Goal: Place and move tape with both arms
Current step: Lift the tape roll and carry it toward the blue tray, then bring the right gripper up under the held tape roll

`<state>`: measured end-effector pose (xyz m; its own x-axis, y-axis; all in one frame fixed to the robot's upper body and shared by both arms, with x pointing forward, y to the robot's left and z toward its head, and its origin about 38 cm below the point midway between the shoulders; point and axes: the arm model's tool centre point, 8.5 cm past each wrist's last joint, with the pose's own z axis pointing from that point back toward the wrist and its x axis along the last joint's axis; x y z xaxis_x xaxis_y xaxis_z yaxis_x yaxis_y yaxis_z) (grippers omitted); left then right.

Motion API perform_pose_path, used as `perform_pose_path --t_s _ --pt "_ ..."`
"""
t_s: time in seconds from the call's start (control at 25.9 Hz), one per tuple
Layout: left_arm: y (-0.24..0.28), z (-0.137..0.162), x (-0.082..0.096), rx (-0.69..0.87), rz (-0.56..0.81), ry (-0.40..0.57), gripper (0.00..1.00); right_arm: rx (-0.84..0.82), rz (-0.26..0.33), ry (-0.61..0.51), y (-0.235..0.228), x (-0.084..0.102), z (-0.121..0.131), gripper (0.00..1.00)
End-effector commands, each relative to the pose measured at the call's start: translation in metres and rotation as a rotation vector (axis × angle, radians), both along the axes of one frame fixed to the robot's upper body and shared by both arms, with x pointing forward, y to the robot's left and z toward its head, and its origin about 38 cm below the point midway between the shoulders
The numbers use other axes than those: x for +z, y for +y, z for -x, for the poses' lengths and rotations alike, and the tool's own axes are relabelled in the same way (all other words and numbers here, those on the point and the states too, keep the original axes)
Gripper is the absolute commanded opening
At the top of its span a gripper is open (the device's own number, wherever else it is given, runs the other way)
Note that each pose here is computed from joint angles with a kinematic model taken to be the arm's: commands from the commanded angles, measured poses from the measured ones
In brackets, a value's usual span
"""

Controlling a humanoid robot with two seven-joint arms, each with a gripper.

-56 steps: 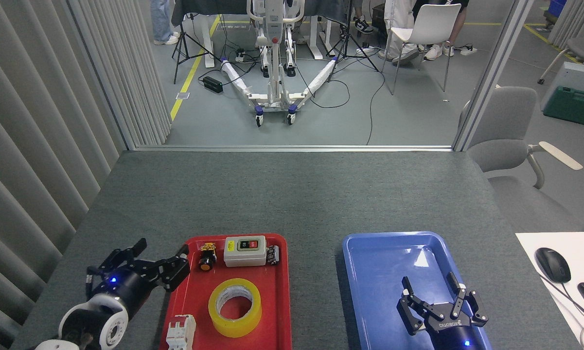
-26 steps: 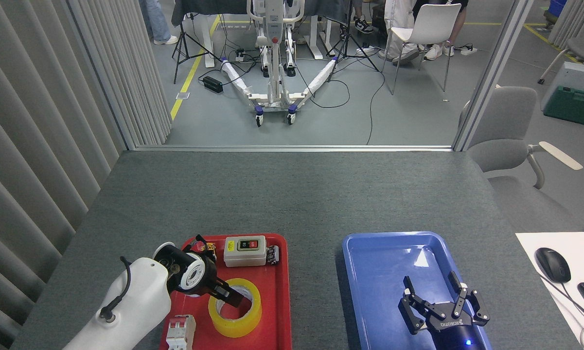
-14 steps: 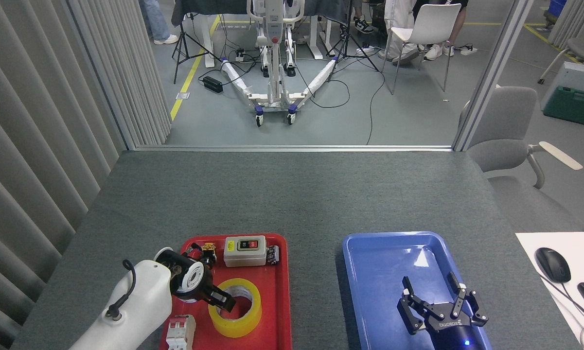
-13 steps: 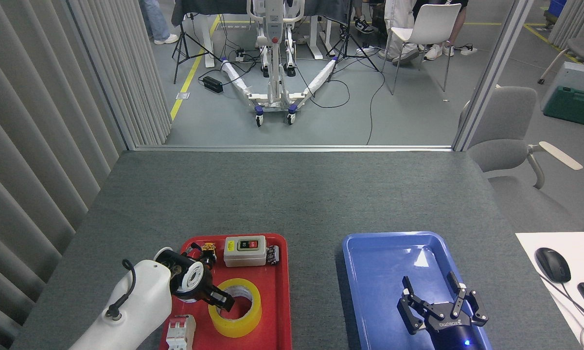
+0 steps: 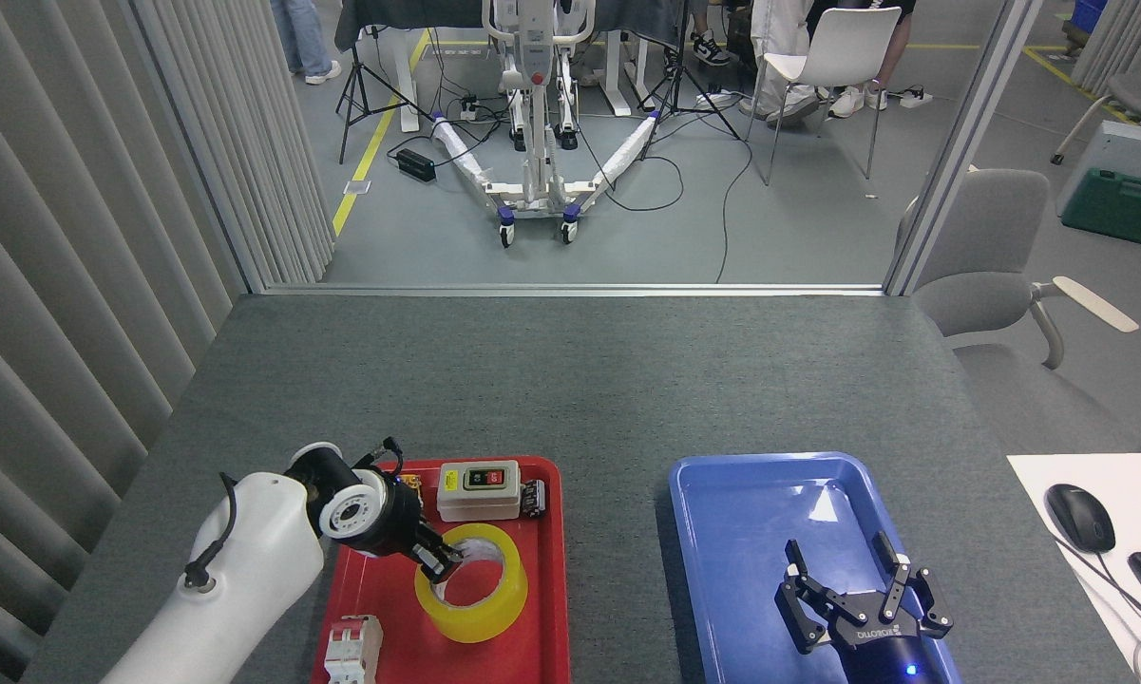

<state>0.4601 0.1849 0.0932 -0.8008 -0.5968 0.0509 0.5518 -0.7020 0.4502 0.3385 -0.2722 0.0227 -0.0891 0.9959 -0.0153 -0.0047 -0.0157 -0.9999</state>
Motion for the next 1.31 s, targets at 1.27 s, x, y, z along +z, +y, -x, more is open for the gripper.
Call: perform_pose_path --t_s 1.27 --pt "-0.13 0.038 -0.002 -0.096 0.996 0.378 0.0 0.672 0.037 -0.141 0.004 0.054 0.085 1.0"
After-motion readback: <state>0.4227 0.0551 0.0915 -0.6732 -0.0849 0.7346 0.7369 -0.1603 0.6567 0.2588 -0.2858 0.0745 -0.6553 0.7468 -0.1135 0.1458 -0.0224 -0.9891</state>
